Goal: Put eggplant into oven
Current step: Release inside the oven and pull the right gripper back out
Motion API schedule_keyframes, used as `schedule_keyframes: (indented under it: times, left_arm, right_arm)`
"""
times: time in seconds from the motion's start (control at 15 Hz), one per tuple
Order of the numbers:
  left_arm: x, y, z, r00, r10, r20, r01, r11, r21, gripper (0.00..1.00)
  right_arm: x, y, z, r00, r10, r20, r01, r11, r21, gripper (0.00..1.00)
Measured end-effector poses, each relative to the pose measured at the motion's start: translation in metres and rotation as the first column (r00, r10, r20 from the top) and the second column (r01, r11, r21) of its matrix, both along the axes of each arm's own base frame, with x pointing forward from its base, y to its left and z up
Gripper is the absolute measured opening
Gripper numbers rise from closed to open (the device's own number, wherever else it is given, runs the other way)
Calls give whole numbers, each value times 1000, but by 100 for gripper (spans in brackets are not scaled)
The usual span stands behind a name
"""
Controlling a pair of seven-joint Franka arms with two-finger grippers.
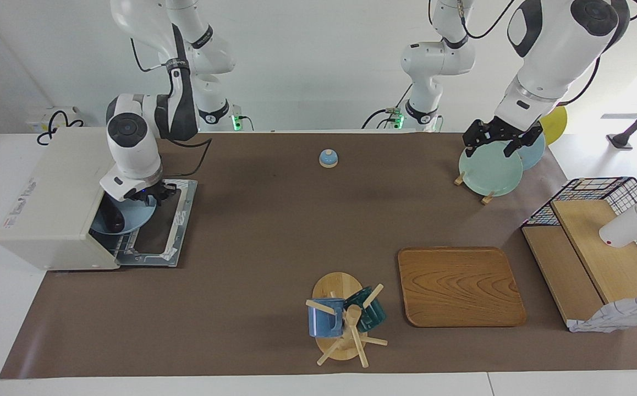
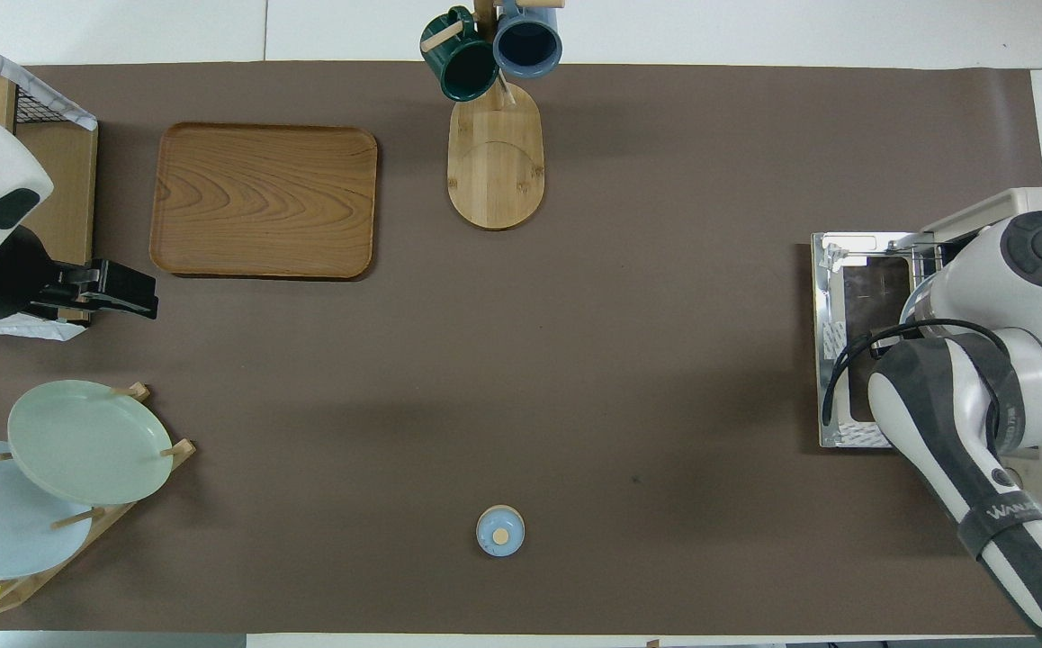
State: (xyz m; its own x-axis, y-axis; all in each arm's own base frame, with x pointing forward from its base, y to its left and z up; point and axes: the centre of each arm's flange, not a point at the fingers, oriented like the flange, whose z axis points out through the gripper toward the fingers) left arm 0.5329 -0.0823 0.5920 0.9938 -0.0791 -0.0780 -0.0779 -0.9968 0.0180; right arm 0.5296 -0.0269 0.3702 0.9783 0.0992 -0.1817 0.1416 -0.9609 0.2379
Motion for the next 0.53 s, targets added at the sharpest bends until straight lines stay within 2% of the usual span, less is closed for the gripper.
schedule_keyframes:
  times: [0.27,0.47,0.53]
  left_arm:
    - [0,0,0,1000,0,0,0,1000,0,100]
    - [0,0,0,1000,0,0,0,1000,0,100]
    - [0,0,0,1000,0,0,0,1000,0,100]
  right_arm:
    - [11,36,21,999,51,21,-51,999,3,27]
    - [15,76,14,993,57,106,-60,998,17,1]
    - [13,92,3,992,42,121,-45,999,21,1]
